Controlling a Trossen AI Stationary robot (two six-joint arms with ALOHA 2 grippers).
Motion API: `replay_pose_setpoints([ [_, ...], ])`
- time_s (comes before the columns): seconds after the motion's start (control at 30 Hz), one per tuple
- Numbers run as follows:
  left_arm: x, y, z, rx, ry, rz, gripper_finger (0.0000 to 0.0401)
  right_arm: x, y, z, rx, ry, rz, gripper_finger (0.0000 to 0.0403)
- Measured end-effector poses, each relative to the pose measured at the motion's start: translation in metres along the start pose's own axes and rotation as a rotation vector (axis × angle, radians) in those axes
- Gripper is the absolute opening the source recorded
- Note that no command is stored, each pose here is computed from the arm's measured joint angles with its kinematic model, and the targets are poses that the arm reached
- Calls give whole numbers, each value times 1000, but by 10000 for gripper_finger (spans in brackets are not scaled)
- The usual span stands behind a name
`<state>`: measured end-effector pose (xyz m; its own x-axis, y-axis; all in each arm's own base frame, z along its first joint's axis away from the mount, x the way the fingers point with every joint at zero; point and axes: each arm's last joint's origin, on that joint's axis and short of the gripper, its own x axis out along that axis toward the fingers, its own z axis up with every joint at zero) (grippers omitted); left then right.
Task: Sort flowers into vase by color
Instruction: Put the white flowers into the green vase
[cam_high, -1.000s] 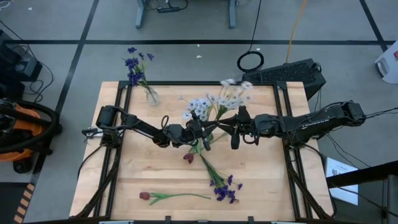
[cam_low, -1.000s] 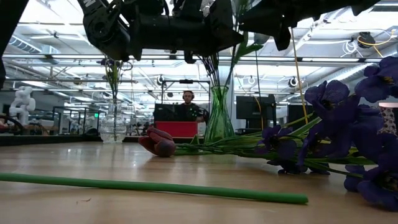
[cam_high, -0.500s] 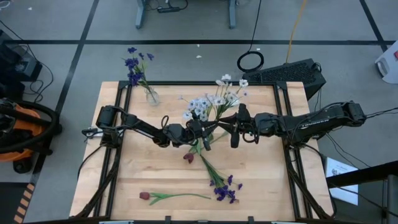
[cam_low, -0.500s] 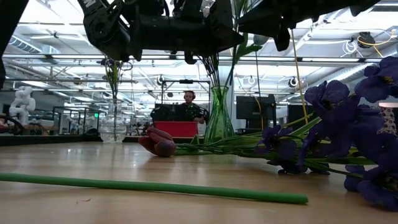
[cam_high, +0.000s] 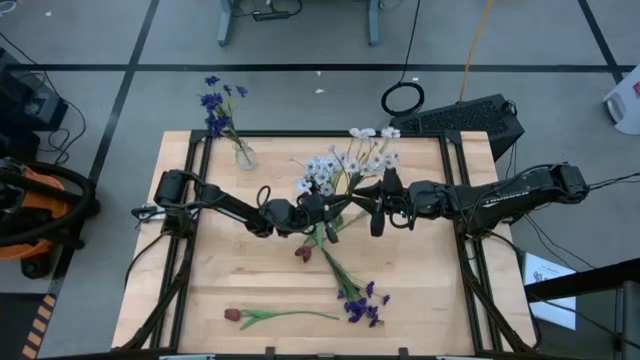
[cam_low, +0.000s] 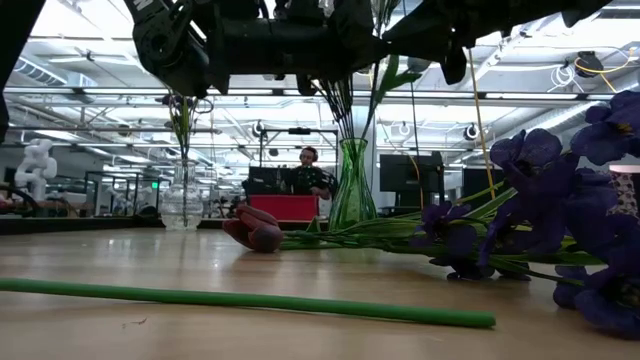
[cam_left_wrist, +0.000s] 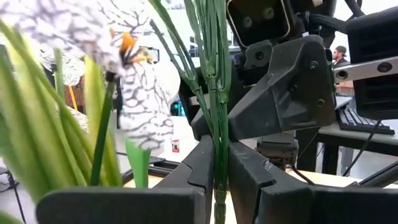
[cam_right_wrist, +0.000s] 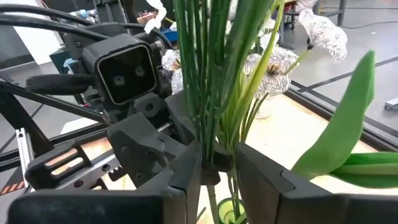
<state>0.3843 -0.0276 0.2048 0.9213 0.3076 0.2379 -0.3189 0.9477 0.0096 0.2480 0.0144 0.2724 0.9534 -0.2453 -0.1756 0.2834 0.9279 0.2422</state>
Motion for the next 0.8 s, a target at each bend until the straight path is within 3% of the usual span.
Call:
replay_pose_setpoints([
  [0.6,-1,-3,-8,25,75,-53,41,0,1,3,-22,-26,14,85],
  [0.8,-1,-4,-8,25,74,-55,41,-1,3,1,-64,-17,35,13],
])
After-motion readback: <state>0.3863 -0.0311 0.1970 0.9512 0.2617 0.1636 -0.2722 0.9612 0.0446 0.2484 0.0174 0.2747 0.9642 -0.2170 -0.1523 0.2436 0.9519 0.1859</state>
